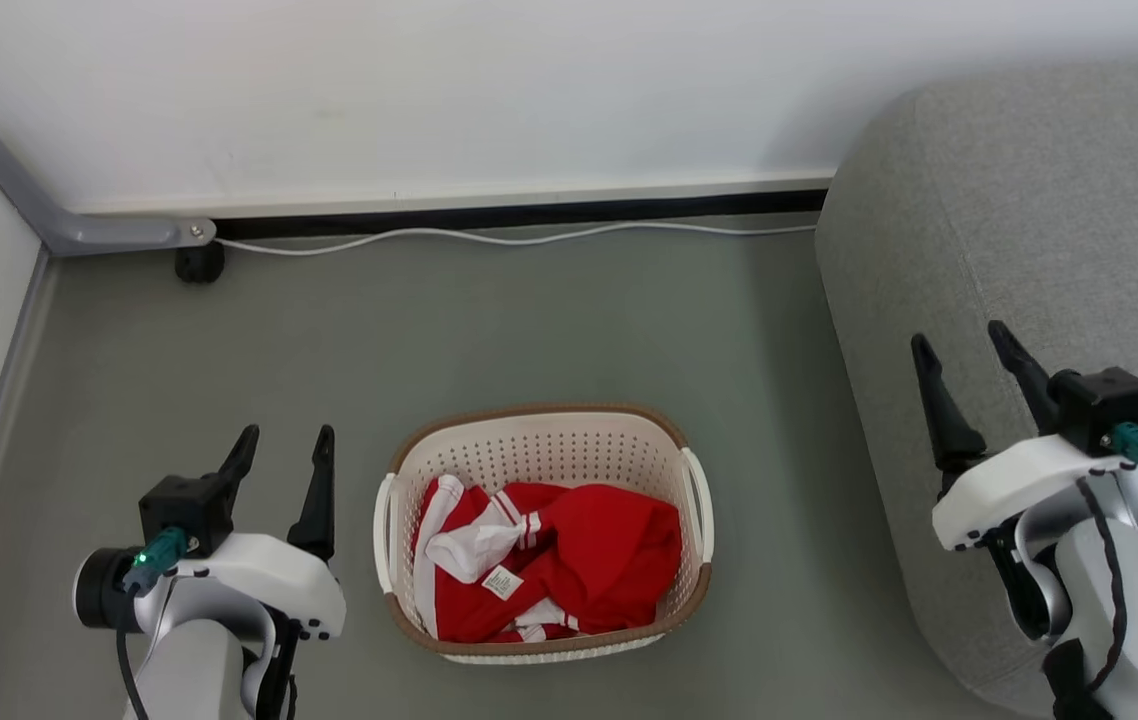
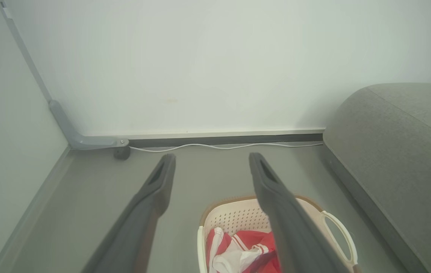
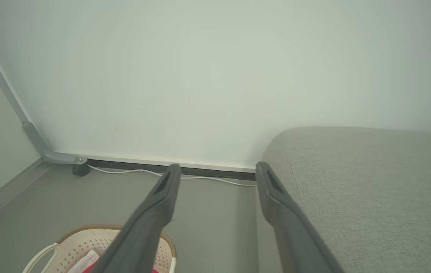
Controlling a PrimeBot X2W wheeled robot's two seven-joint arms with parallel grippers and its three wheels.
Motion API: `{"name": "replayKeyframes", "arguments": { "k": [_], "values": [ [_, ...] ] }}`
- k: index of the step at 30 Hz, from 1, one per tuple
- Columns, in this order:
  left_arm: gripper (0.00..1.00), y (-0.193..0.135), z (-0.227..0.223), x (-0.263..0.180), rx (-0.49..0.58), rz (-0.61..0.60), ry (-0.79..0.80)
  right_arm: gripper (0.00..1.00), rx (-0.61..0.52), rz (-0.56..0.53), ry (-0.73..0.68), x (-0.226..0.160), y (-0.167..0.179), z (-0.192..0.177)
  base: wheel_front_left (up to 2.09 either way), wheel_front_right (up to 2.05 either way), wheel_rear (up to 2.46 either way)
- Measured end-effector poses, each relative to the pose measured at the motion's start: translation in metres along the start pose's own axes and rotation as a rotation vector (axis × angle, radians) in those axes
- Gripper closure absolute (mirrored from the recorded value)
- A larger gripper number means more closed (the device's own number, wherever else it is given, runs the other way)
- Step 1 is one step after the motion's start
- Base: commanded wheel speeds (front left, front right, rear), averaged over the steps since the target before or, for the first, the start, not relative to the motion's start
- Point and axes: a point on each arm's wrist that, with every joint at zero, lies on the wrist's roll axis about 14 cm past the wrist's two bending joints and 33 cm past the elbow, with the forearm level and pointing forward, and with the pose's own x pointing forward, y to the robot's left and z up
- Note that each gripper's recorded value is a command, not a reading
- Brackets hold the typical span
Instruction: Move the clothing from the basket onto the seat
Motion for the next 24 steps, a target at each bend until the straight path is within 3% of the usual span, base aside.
{"name": "replayKeyframes", "arguments": {
  "k": [11, 24],
  "values": [
    [0.00, -0.018, -0.032, 0.048, -0.054, -0.055, 0.069, 0.00, 0.001, -0.050, -0.051, 0.049, -0.025, -0.001, 0.00, 0.00, 0.00],
    [0.00, -0.041, -0.102, 0.095, -0.111, -0.120, 0.211, 0.00, 0.014, -0.079, -0.006, 0.094, -0.042, -0.052, 0.00, 0.00, 0.00]
  ]
}}
